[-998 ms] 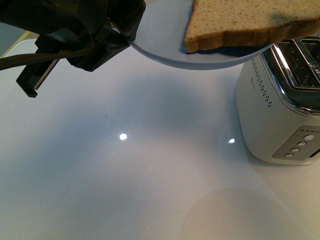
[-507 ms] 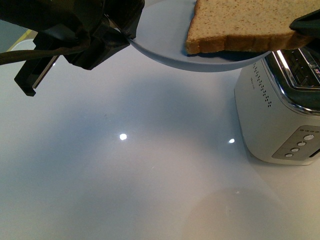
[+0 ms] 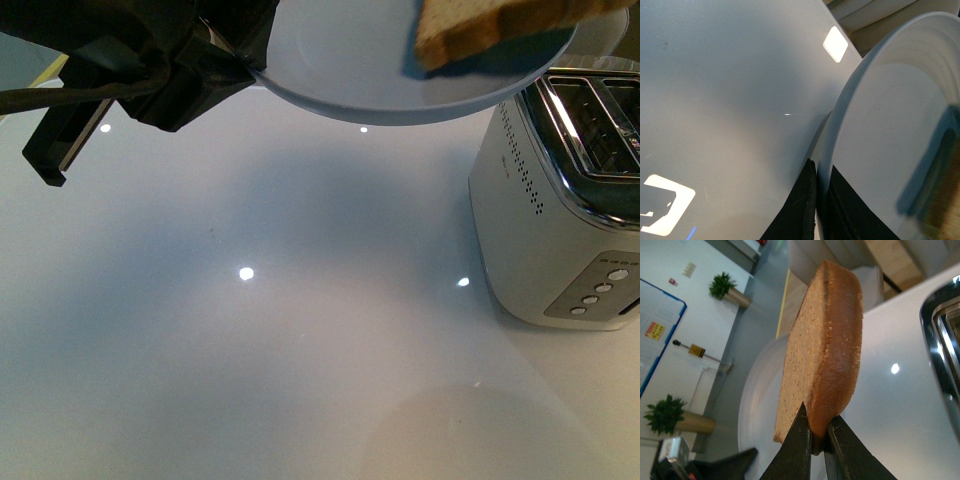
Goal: Left arm holds plate, right arm toasts bread
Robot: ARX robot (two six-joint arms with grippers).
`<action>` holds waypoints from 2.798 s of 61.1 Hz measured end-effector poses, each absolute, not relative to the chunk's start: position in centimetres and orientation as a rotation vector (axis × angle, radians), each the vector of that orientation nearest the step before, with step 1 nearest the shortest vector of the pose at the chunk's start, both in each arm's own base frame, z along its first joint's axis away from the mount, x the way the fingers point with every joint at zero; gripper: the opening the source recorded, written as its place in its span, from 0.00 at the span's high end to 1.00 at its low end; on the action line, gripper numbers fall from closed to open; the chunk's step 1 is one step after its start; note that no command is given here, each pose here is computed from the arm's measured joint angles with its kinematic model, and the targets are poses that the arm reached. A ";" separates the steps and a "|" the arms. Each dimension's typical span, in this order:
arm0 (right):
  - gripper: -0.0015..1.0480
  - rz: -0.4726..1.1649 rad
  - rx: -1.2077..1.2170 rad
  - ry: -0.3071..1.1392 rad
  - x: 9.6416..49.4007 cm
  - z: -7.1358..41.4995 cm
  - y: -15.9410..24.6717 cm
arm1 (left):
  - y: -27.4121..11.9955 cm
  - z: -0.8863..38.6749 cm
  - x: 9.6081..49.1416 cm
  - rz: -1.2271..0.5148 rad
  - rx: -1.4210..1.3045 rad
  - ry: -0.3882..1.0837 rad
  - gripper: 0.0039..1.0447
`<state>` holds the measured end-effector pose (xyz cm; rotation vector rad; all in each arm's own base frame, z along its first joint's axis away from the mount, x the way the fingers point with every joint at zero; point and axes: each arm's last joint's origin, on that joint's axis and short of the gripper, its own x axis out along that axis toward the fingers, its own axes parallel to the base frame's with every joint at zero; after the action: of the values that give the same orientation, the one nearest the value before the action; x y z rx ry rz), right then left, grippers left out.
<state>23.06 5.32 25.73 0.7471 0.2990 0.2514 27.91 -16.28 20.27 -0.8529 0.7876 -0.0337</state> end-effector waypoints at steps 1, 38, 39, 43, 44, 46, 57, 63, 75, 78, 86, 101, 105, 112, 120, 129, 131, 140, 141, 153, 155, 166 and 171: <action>0.98 0.249 0.744 0.290 23.0 26.1 5.2 | -16.3 20.3 27.9 -0.034 -0.853 0.787 0.98; 0.98 -0.058 -0.117 0.329 29.3 31.8 3.8 | -16.0 19.9 27.5 -0.032 -0.852 0.792 0.98; 0.98 -0.060 -0.128 0.338 29.4 31.6 3.8 | -16.0 19.8 27.5 -0.032 -0.852 0.793 0.98; 0.98 -0.061 -0.161 0.381 30.0 30.4 3.9 | -16.0 19.8 27.5 -0.031 -0.851 0.794 0.98; 0.98 -0.061 -0.165 0.386 30.1 30.2 3.9 | -16.0 19.8 27.5 -0.031 -0.851 0.794 0.98; 0.98 -0.065 -0.177 0.403 30.2 29.7 3.9 | -16.0 19.7 27.4 -0.030 -0.850 0.796 0.98; 0.98 -0.067 -0.202 0.476 30.4 27.1 4.1 | -15.9 19.5 27.3 -0.027 -0.847 0.801 0.98; 0.98 -0.066 -0.202 0.504 30.5 26.1 4.2 | -15.9 19.5 27.3 -0.027 -0.847 0.802 0.98; 0.98 -0.077 -0.212 0.545 30.6 24.4 4.2 | -15.9 19.5 27.2 -0.026 -0.846 0.803 0.98; 0.98 -0.080 -0.215 0.552 30.6 24.0 4.2 | -15.9 19.5 27.2 -0.025 -0.846 0.803 0.98; 0.98 -0.085 -0.219 0.566 30.9 23.3 4.2 | -15.9 19.5 27.2 -0.026 -0.846 0.804 0.98; 0.98 -0.093 -0.231 0.601 31.2 21.9 4.3 | -15.9 19.4 27.2 -0.028 -0.846 0.808 0.98; 0.98 -0.089 -0.235 0.612 31.2 21.4 4.4 | -15.8 19.3 27.2 -0.027 -0.846 0.810 0.98; 0.98 -0.079 -0.238 0.632 31.0 20.5 4.6 | -15.8 19.2 27.1 -0.025 -0.844 0.814 0.98; 0.98 -0.058 -0.231 0.651 30.8 19.3 4.9 | -15.7 19.3 27.0 -0.026 -0.846 0.811 0.98; 0.95 -0.056 -0.223 0.662 30.4 18.5 4.9 | -15.6 19.3 27.0 -0.026 -0.848 0.809 0.98; 0.88 -0.056 -0.218 0.663 30.3 18.3 4.9 | -15.6 19.3 27.0 -0.025 -0.848 0.808 0.98; 0.57 -0.044 -0.177 0.660 29.5 17.5 4.8 | -15.5 19.3 27.1 -0.022 -0.849 0.808 0.98; 0.54 -0.045 -0.170 0.656 29.3 17.5 4.7 | -15.5 19.3 27.1 -0.022 -0.849 0.808 0.98; 0.21 -0.087 -0.100 0.485 27.1 20.2 4.2 | -15.3 19.3 27.1 -0.020 -0.850 0.806 0.98; 0.16 -0.094 -0.091 0.454 26.6 20.7 4.1 | -15.3 19.3 27.1 -0.020 -0.849 0.806 0.98; 0.09 -0.117 -0.034 0.319 22.6 23.6 3.9 | -15.1 18.9 26.9 -0.012 -0.841 0.812 0.98; 0.08 -0.117 -0.017 0.266 20.9 24.6 3.8 | -15.0 18.8 26.9 -0.010 -0.838 0.811 0.98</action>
<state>20.90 3.78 24.62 -0.0174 0.2665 -0.1168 26.93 -14.98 18.85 -0.8384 0.8110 -0.0101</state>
